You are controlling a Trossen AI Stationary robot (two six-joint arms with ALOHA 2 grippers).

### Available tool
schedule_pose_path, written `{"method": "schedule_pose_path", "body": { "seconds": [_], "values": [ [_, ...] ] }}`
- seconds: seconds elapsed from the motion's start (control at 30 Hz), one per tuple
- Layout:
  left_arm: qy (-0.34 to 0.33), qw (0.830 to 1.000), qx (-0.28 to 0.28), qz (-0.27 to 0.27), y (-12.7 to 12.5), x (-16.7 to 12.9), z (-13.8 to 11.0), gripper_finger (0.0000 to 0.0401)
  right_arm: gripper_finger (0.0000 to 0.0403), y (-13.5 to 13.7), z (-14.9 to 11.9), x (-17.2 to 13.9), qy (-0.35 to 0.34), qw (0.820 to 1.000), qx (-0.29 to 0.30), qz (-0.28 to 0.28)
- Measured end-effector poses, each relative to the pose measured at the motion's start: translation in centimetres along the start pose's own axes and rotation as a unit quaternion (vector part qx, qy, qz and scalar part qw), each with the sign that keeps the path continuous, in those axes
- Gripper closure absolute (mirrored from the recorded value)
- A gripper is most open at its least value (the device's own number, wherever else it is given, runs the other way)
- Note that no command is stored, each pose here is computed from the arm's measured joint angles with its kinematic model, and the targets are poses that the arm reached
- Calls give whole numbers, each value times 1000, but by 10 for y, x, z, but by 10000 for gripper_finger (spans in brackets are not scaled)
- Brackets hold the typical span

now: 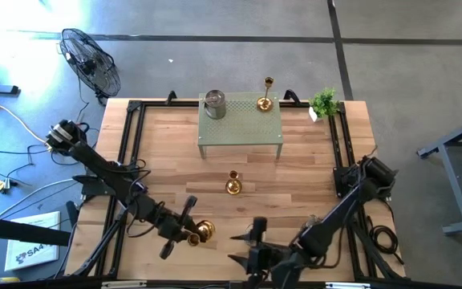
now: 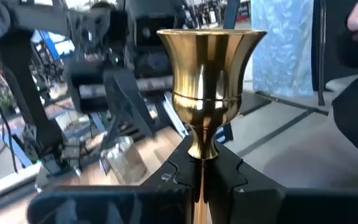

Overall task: Pick & Place candle stick holders
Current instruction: Put the bottom gold candle holder on the shelf

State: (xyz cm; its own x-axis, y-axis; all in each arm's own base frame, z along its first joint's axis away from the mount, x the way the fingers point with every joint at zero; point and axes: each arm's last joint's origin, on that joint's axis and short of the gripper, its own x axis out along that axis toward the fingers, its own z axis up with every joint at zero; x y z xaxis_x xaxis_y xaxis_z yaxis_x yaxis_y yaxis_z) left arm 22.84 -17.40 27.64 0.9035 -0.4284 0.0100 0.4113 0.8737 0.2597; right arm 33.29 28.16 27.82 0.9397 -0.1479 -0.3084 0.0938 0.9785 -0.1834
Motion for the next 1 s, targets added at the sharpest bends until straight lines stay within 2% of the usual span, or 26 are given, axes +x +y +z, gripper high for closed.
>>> {"method": "schedule_pose_path", "body": {
  "seconds": [0.13, 0.33, 0.53, 0.67, 0.8, 1.0],
  "values": [
    [-17, 999, 17, -21, -1, 1, 4, 386, 179, -3, 3, 12, -13, 999, -14, 30],
    [-44, 998, 20, -37, 0, 2, 10, 392, 179, -14, 6, 24, -15, 999, -20, 26],
    [-82, 994, 27, -66, -1, 1, 15, 385, 179, -27, 10, 37, -21, 998, -25, 49],
    [-81, 993, 29, -76, 1, 7, 9, 386, 179, -33, 17, 44, -43, 996, -26, 69],
    [-91, 994, 21, -64, 10, 15, 2, 394, 179, -38, 20, 48, -54, 994, -22, 89],
    [-110, 988, 13, -106, 21, 20, -4, 384, 179, -39, 19, 52, -56, 994, -30, 93]
  ]
}}
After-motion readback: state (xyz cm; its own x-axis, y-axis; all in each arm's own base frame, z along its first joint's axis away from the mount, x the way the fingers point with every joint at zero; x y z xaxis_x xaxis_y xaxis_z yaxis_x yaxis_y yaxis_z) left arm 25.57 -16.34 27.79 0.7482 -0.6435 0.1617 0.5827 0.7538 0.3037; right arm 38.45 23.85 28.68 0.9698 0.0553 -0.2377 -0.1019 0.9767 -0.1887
